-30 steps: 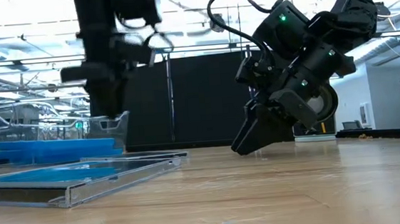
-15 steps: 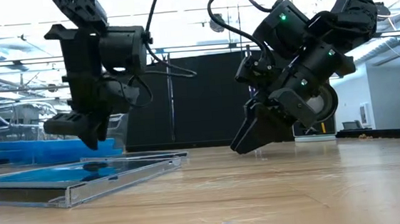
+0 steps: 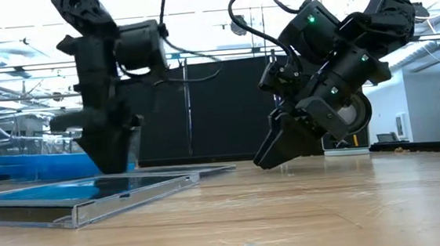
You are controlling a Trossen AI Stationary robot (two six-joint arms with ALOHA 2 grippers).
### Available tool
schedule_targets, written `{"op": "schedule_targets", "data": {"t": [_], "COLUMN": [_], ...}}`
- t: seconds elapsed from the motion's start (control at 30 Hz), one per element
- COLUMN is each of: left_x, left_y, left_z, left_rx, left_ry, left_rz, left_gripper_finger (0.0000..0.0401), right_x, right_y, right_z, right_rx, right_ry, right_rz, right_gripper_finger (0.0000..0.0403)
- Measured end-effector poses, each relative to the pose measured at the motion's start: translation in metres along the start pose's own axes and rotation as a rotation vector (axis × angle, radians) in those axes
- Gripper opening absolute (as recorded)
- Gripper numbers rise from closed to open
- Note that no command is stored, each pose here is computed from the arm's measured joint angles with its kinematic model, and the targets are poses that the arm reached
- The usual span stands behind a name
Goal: Pick & place jewel cases by type
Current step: Put the top black CD case into the bottom transparent bin
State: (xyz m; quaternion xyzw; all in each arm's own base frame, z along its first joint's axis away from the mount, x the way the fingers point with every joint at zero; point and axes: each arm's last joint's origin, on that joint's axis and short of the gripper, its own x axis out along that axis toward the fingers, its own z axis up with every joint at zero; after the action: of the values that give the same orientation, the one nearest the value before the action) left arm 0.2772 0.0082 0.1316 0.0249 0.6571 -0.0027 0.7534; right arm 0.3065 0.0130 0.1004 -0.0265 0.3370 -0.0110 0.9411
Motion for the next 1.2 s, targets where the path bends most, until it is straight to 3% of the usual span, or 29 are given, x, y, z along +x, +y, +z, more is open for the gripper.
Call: {"op": "schedule_targets", "data": {"t": [0.13,0.23,0.43,0.63,0.87,1.2], "left_x": [-0.002,-0.004,0.002,0.004,0.004,0.0], "left_y": [-0.008,-0.017,-0.017,-0.019,-0.029,-0.035], "left_z": [0.02,0.028,0.023,0.022,0.035,0.037], "left_rx": [-0.059,-0.036,-0.108,-0.149,-0.007,0.226], "left_ry": [-0.197,-0.276,-0.19,-0.174,-0.336,-0.315], "left_rz": [-0.227,-0.296,-0.123,-0.105,-0.044,0.172], "left_gripper_finger": [0.0152,0.0152,0.0169,0.0221,0.0228,0.0193], "right_x": [0.0,0.0,0.0,0.0,-0.001,-0.001], "right_y": [0.0,0.0,0.0,0.0,0.0,0.0], "right_z": [0.0,0.0,-0.001,-0.001,-0.003,-0.003], "right_rx": [0.0,0.0,0.0,0.009,0.027,0.038], "right_ry": [0.0,0.002,0.007,0.009,0.023,0.025], "right_rz": [0.0,0.001,0.001,0.001,0.002,-0.002], "right_gripper_finger": [0.0212,0.0211,0.0212,0.0212,0.0212,0.0212]}}
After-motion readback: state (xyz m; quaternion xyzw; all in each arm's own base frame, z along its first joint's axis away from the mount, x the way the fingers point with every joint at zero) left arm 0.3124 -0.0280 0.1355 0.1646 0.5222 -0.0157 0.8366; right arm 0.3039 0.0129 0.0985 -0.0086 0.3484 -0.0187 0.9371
